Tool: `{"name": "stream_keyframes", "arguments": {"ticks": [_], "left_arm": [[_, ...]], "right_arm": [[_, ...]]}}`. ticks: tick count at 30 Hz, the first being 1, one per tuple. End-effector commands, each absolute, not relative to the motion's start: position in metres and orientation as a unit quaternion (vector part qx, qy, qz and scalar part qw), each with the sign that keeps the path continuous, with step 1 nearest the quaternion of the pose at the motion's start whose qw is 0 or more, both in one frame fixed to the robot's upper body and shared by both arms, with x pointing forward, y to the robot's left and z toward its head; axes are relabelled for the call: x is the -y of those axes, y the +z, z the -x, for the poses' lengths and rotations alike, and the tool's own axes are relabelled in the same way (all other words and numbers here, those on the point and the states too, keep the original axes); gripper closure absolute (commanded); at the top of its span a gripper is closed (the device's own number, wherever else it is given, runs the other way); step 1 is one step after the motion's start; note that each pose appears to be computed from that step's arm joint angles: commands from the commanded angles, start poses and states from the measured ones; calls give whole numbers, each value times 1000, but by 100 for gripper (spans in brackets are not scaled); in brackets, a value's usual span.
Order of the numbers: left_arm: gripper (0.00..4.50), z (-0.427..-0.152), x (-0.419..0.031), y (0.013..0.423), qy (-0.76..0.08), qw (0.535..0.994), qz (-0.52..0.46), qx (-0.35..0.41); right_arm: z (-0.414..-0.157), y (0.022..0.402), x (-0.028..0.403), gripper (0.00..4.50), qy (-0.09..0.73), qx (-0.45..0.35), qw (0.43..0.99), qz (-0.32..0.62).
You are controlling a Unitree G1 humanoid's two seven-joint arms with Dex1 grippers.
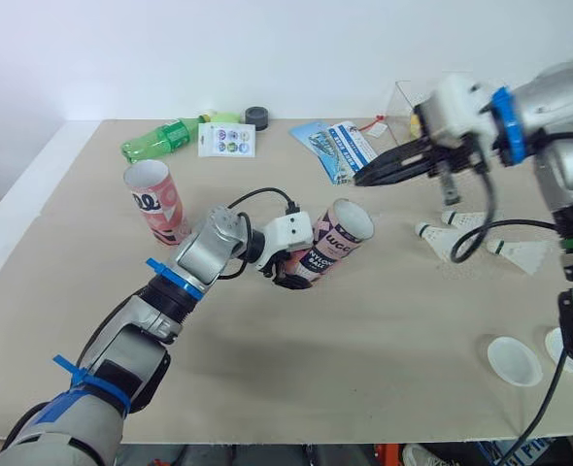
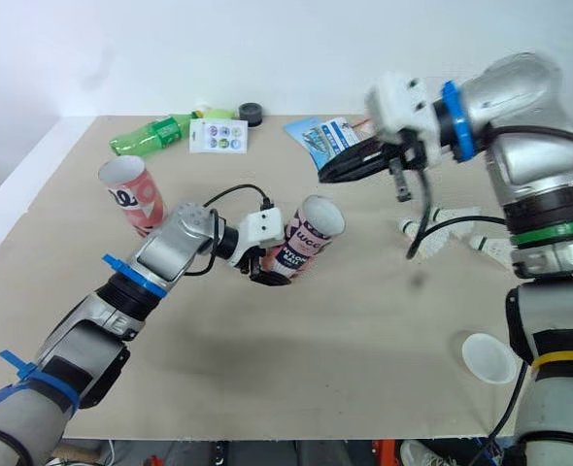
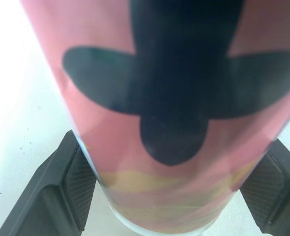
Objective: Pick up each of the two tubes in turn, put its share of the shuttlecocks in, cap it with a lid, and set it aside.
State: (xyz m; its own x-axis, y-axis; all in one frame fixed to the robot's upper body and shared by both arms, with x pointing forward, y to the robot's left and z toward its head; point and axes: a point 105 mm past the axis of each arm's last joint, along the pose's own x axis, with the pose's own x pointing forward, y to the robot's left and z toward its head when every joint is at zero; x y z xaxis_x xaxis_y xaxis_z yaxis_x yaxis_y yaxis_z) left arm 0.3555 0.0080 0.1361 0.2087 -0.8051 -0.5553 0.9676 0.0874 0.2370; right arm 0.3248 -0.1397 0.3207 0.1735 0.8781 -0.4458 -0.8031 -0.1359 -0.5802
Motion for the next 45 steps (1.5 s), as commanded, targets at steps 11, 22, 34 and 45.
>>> {"name": "stream_keyframes", "arguments": {"ticks": [11, 22, 34, 45], "left_arm": [[79, -339, 4, 135, -588, 797, -118, 69], [79, -332, 22, 108, -589, 795, -137, 54], [79, -324, 33, 105, -597, 789, -133, 53], [79, -324, 36, 107, -597, 790, -128, 53]], "right_arm": [[-302, 274, 228, 447, 477, 3, 853, 211], [-269, 200, 306, 255, 397, -271, 823, 303], [-243, 170, 352, 6, 386, -401, 771, 311], [-251, 144, 361, 6, 392, -424, 750, 322]]}}
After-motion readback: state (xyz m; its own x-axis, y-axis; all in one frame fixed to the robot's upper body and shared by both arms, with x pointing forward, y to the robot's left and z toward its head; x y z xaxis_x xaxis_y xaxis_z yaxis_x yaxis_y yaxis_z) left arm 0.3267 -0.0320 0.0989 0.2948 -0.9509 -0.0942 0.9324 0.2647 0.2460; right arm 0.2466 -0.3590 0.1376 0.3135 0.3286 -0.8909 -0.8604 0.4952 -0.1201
